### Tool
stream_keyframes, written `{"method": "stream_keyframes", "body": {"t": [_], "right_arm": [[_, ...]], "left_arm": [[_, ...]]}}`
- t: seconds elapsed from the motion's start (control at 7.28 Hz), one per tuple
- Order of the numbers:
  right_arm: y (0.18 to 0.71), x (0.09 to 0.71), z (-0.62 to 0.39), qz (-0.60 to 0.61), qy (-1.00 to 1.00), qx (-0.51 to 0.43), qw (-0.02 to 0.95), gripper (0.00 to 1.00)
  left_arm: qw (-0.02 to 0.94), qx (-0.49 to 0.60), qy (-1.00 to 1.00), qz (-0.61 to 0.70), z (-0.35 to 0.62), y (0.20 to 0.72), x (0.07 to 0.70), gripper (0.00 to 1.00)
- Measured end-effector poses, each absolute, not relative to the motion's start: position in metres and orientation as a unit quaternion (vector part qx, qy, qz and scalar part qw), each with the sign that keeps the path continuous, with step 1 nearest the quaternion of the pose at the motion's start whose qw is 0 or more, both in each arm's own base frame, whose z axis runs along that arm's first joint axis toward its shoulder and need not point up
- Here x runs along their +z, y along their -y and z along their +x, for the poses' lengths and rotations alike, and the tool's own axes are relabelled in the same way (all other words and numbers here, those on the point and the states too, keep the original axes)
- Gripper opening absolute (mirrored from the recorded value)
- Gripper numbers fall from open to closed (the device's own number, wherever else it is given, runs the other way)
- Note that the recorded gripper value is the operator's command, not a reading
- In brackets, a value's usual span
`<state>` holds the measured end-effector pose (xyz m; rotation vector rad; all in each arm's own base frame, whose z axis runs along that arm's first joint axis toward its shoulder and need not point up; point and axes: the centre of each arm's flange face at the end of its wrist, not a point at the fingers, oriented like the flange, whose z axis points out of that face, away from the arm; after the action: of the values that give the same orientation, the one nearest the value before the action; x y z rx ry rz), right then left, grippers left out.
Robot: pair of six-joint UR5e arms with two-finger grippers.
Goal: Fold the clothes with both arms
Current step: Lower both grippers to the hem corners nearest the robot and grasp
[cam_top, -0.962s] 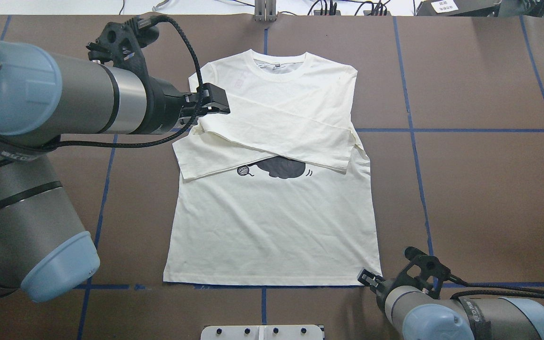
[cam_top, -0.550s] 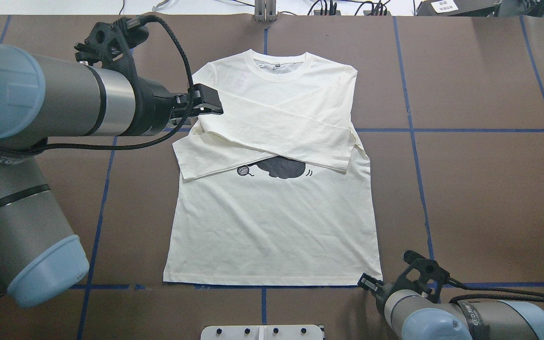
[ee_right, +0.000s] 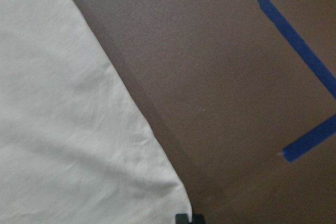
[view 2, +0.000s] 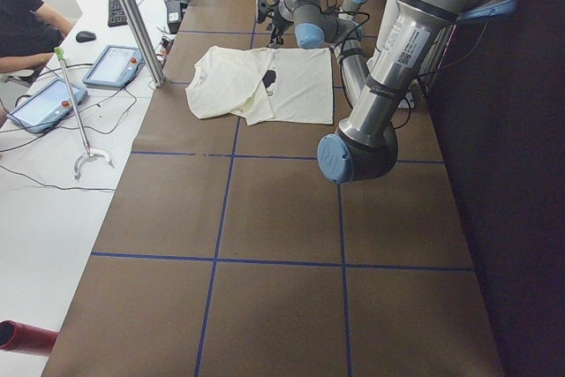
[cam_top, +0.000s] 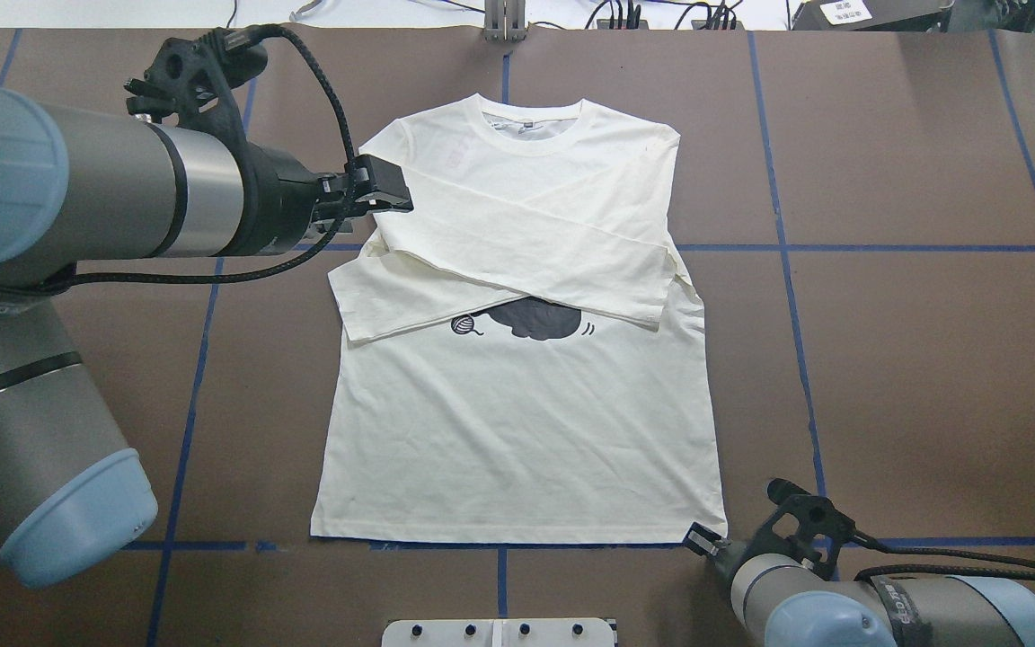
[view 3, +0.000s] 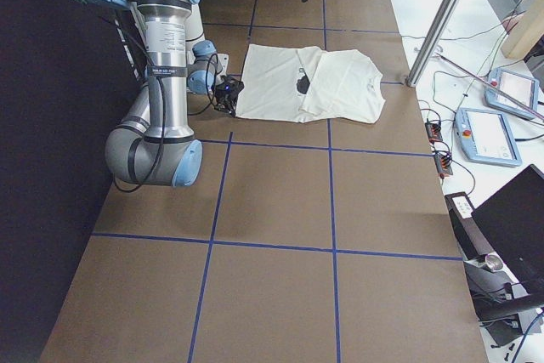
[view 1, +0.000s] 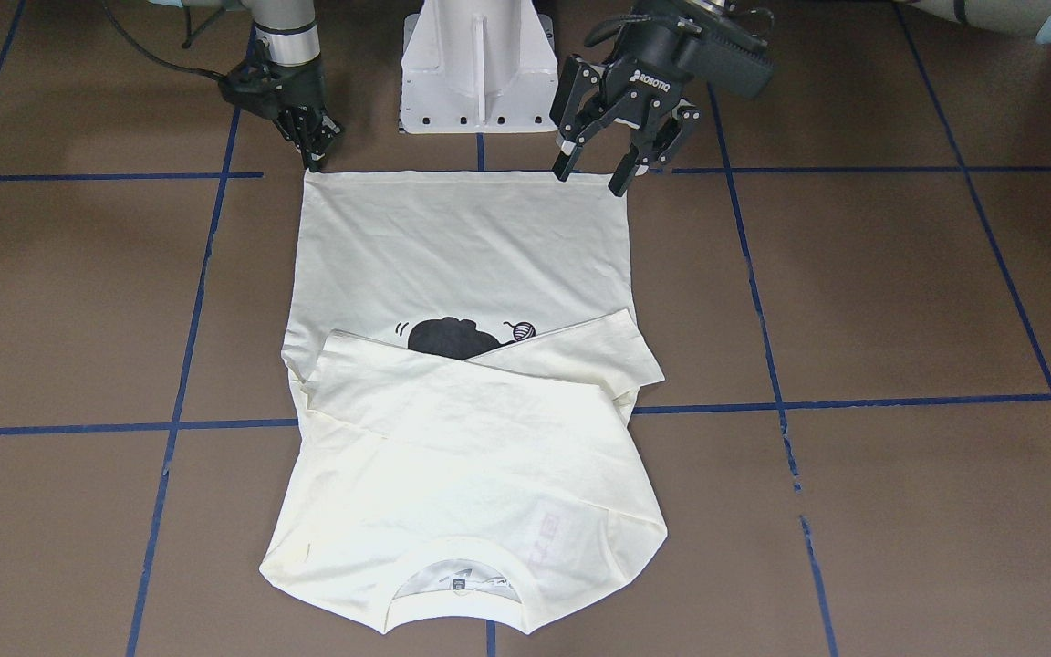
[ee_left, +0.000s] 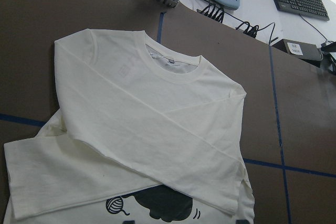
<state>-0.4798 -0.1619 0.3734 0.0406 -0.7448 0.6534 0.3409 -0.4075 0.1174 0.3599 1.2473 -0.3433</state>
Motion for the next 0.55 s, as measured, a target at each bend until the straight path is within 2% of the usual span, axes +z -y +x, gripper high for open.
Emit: {"method": "stream_keyframes", "body": {"t": [0.55], "right_arm": [[0.165,0.370,-0.470,0.032,0.359,0.318,0.877,0.00]], "left_arm": [[0.792,-0.166,-0.564,0.161,0.339,0.405,0.135,0.71]]}}
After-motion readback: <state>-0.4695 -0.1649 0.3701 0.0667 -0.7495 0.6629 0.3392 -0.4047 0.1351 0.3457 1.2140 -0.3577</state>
